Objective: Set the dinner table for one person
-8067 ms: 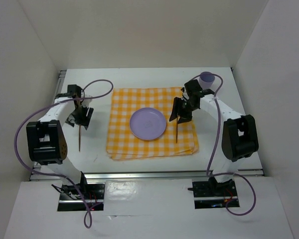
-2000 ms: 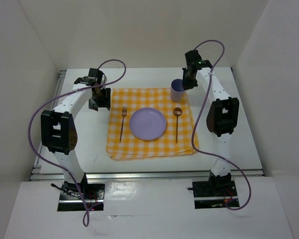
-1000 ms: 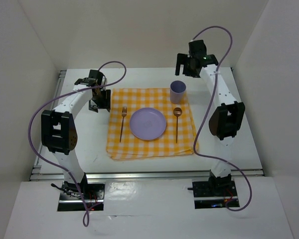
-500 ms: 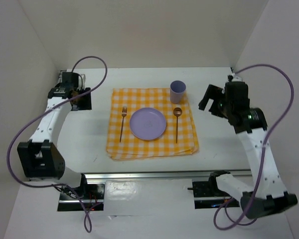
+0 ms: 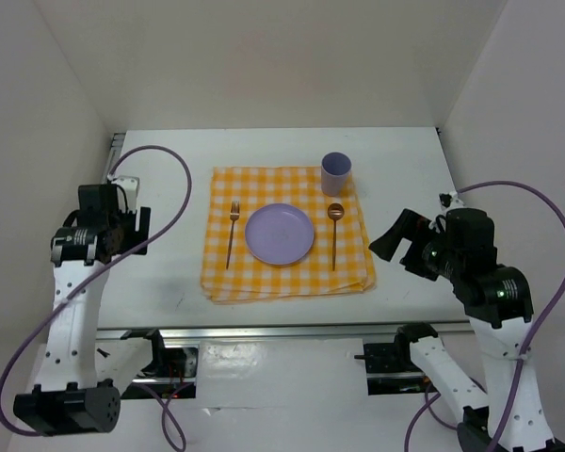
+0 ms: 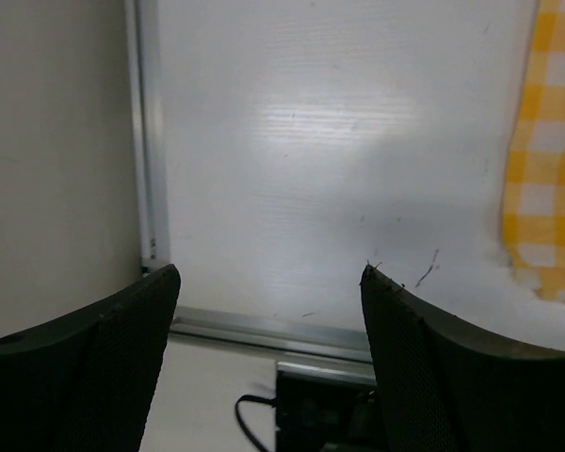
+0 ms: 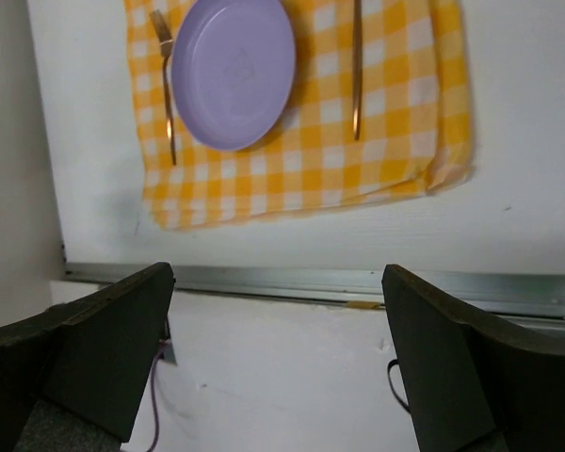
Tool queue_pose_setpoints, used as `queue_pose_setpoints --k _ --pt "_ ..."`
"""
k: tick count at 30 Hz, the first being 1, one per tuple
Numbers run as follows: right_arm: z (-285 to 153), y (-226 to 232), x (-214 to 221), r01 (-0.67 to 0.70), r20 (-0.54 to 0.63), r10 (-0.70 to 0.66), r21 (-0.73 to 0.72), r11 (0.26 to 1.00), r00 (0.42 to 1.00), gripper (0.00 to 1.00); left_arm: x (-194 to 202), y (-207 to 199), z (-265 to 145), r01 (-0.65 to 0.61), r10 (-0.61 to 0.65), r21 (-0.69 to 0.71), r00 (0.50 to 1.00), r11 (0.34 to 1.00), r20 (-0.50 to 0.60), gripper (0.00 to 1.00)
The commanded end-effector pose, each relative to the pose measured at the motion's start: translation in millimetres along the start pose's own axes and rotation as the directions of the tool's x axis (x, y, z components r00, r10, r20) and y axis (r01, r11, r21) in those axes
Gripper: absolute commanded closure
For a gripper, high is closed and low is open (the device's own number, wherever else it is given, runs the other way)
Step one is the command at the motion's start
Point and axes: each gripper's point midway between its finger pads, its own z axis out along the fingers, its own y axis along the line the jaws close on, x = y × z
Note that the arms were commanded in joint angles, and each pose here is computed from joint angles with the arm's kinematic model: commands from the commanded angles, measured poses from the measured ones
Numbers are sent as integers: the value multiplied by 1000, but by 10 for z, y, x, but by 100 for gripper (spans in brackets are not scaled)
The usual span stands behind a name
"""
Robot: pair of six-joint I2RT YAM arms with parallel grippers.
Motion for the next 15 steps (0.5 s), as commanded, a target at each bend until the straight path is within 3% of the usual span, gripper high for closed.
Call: queue_pose_setpoints --k 1,7,15 --pt "-215 125 205 -30 -50 26 -89 996 998 0 208 170 -246 -128 126 -46 991 991 -45 16" --pt "-469 167 293 -35 -18 33 -138 990 999 0 688 91 -306 -163 161 4 973 987 -168 15" --pt "-556 155 485 -20 -39 13 -187 982 999 0 917 0 -395 -139 144 38 975 990 -170 15"
